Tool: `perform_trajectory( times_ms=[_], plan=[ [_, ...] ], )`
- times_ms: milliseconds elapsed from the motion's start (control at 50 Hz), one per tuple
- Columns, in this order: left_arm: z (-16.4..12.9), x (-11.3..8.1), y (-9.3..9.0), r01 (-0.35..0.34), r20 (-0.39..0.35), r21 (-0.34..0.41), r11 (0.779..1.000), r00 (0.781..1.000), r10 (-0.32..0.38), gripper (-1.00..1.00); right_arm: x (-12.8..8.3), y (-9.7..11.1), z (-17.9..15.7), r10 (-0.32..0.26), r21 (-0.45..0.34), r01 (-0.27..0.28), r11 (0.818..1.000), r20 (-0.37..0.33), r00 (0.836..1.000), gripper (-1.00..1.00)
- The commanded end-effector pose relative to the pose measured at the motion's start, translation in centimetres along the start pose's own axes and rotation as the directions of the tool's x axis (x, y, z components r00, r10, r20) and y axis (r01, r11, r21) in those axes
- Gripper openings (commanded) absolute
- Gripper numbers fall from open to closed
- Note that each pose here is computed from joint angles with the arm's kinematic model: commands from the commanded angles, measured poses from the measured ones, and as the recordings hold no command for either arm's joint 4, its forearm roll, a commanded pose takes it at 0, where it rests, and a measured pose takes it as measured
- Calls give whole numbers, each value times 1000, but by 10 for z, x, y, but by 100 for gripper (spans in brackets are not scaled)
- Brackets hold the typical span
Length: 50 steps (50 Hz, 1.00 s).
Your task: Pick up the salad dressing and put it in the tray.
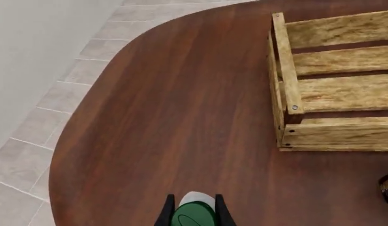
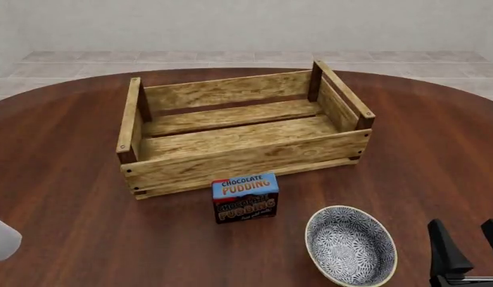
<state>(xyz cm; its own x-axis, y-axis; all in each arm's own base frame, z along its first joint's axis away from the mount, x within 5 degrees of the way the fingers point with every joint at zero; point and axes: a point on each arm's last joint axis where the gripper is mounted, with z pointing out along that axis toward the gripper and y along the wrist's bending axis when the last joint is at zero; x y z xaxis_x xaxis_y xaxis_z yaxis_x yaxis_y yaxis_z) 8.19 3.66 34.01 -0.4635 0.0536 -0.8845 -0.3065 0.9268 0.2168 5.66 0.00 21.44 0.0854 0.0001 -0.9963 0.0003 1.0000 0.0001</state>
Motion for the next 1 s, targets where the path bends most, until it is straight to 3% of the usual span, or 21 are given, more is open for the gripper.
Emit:
perform_trajectory(
  times_ms=[20, 560, 700, 820, 1000],
  plan=[
    [0, -27, -2, -72, 84, 54, 996, 994, 67, -100, 0, 0, 0, 0, 0, 0, 1000, 0, 1000, 100],
    [16, -109, -21, -193, 268, 200, 960, 954, 136, -100, 0, 0, 0, 0, 0, 0, 1000, 0, 1000, 100],
    [36, -124, -39, -256, 303, 251, 933, 937, 176, -100, 0, 0, 0, 0, 0, 0, 1000, 0, 1000, 100],
    [42, -138, -51, -275, 343, 285, 918, 924, 170, -100, 0, 0, 0, 0, 0, 0, 1000, 0, 1000, 100],
    [64, -159, -82, -337, 387, 340, 878, 901, 195, -100, 0, 0, 0, 0, 0, 0, 1000, 0, 1000, 100]
  ],
)
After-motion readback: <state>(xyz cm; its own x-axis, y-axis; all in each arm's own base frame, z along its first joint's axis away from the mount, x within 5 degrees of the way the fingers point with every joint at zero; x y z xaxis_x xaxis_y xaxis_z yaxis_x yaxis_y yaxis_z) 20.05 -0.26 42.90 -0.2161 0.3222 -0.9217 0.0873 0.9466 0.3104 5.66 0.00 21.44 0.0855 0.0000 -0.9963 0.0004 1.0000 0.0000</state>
